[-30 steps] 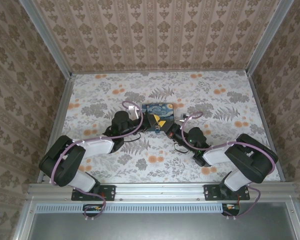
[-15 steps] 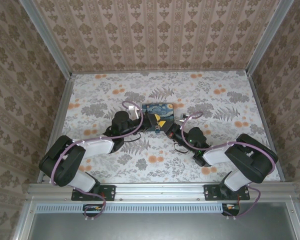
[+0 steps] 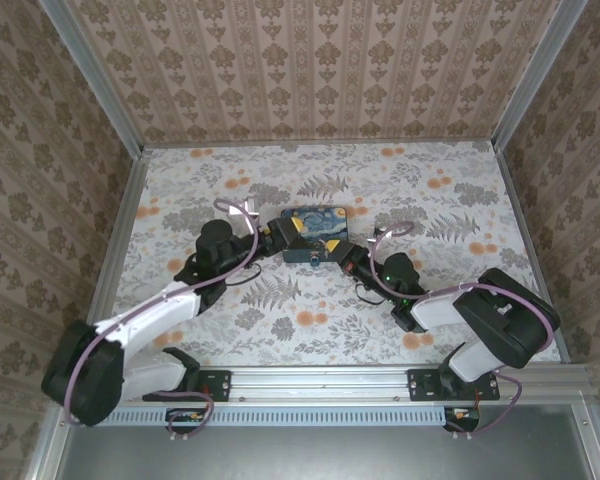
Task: Unlock a padlock with a key
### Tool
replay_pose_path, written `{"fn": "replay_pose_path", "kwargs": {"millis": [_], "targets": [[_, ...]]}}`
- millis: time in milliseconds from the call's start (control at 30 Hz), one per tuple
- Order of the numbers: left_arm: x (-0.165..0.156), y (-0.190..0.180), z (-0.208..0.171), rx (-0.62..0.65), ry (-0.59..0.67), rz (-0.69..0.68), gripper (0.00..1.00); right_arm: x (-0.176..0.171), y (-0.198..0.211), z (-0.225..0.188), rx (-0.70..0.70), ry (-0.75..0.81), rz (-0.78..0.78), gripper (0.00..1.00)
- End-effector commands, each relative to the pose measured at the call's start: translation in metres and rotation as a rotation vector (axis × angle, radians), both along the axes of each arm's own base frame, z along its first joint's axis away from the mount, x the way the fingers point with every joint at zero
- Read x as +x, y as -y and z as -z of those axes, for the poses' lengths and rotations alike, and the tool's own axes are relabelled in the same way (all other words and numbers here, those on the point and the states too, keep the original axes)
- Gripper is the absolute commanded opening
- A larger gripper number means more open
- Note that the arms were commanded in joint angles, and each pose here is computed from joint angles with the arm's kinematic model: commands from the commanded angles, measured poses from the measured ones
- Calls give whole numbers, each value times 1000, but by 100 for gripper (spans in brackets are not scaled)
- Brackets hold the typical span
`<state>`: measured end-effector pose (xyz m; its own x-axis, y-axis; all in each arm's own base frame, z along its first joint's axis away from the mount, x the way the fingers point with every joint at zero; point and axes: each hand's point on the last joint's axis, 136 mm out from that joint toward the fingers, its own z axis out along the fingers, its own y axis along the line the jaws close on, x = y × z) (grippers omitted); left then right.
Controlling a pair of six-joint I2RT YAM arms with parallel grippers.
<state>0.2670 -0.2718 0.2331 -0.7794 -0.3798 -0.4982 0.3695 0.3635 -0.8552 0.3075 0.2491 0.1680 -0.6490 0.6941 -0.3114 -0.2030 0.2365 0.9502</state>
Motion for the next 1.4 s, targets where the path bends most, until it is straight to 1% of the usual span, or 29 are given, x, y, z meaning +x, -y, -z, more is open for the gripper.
{"fn": "replay_pose_path", "kwargs": {"millis": [0, 100, 200, 367, 467, 567, 733, 1000, 1133, 1233, 1367], "targets": [[-15, -20, 40, 223, -34, -24, 83, 4, 0, -8, -37, 34, -20, 0], [-23, -29, 51, 271, -51, -42, 83, 9, 4, -3, -103, 30, 5, 0], [-27, -31, 65, 302, -72, -46, 83, 10, 8, 0, -157, 43, 24, 0], [-30, -18, 86, 353, -82, -19, 84, 10, 15, 4, -231, 60, 42, 0], [-34, -6, 100, 413, -78, 15, 86, 15, 16, 0, -240, 69, 41, 0], [-38, 4, 116, 476, -71, 42, 87, 27, 14, -7, -215, 71, 29, 0], [-39, 18, 143, 563, -64, 66, 87, 53, 14, -13, -107, 27, 20, 0], [-21, 37, 159, 604, -13, 61, 80, 84, 23, -4, 54, -40, 13, 0], [-11, 40, 165, 628, 32, 47, 79, 91, 23, -1, 93, -50, 1, 0], [-4, 44, 171, 656, 62, 48, 78, 96, 20, -3, 101, -52, -4, 0], [0, 48, 176, 663, 86, 55, 77, 103, 16, -4, 110, -57, -13, 0]]}}
